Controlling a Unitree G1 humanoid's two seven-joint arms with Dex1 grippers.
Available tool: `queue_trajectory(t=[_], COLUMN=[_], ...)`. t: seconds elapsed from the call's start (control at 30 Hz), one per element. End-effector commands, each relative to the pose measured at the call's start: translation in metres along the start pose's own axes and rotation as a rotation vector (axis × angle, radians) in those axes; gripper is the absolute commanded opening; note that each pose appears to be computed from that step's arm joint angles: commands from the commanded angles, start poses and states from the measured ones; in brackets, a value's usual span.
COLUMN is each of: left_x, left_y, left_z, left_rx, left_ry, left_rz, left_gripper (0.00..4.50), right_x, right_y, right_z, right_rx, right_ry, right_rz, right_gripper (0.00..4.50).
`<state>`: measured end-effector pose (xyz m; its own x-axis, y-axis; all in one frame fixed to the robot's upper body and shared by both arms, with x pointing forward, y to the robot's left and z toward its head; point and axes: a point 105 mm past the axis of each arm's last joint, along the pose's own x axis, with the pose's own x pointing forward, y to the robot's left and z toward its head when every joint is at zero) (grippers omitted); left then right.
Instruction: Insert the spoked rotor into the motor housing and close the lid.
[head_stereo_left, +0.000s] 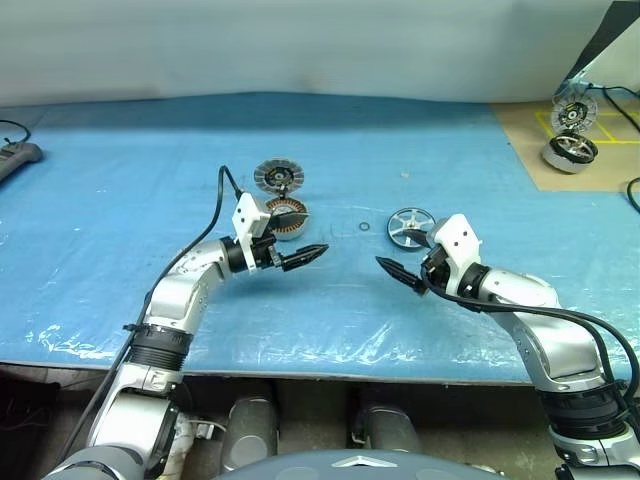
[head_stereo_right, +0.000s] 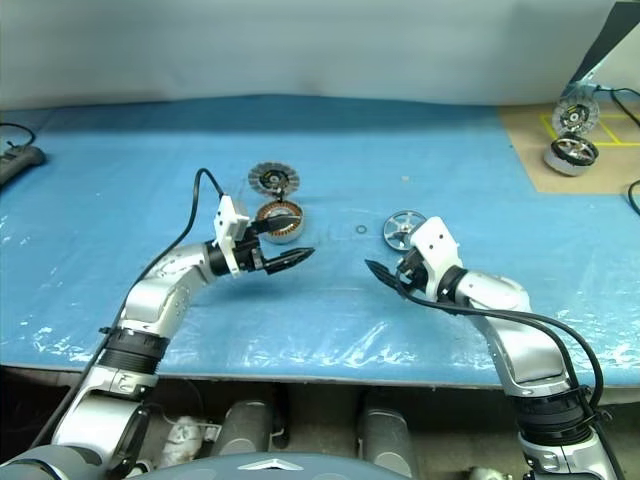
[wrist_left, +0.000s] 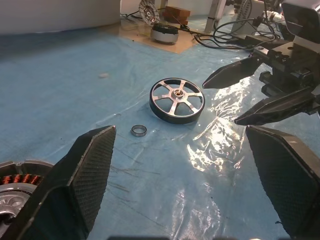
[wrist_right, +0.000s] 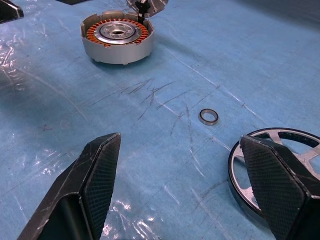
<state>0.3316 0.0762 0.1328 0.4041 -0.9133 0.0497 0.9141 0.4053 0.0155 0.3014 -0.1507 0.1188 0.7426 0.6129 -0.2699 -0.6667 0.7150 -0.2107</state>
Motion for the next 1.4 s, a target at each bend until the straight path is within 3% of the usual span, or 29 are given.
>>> queue_trajectory(t=[0.03,0.53,0.67,0.9,1.2,1.4], left_x=[0.001,0.0,-0.01,-0.015,-0.011,0.0], left_y=[0.001,0.011,0.024,0.061,0.07,0.076], left_z=[0.011,0.018,0.019,0.044,0.029,0.035], left_rx=[0.039,0.107,0.311,0.482,0.543,0.561], left_ry=[-0.03,-0.002,0.111,0.21,0.441,0.493], left_rz=[-0.011,0.037,0.048,0.054,-0.151,-0.207], left_gripper=[4.5,4.5,4.5,4.5,4.5,4.5], right_x=[0.0,0.003,0.004,0.009,0.012,0.009], right_y=[0.001,-0.002,-0.001,0.001,0.002,0.002], right_z=[0.013,0.016,0.016,0.012,0.009,0.005], right_rx=[-0.032,-0.038,-0.032,-0.03,-0.021,-0.015], right_ry=[-0.045,-0.054,-0.053,-0.048,-0.051,-0.047], right_rz=[0.005,-0.006,-0.003,0.003,-0.015,-0.039], right_gripper=[4.1,4.1,4.1,4.1,4.1,4.1])
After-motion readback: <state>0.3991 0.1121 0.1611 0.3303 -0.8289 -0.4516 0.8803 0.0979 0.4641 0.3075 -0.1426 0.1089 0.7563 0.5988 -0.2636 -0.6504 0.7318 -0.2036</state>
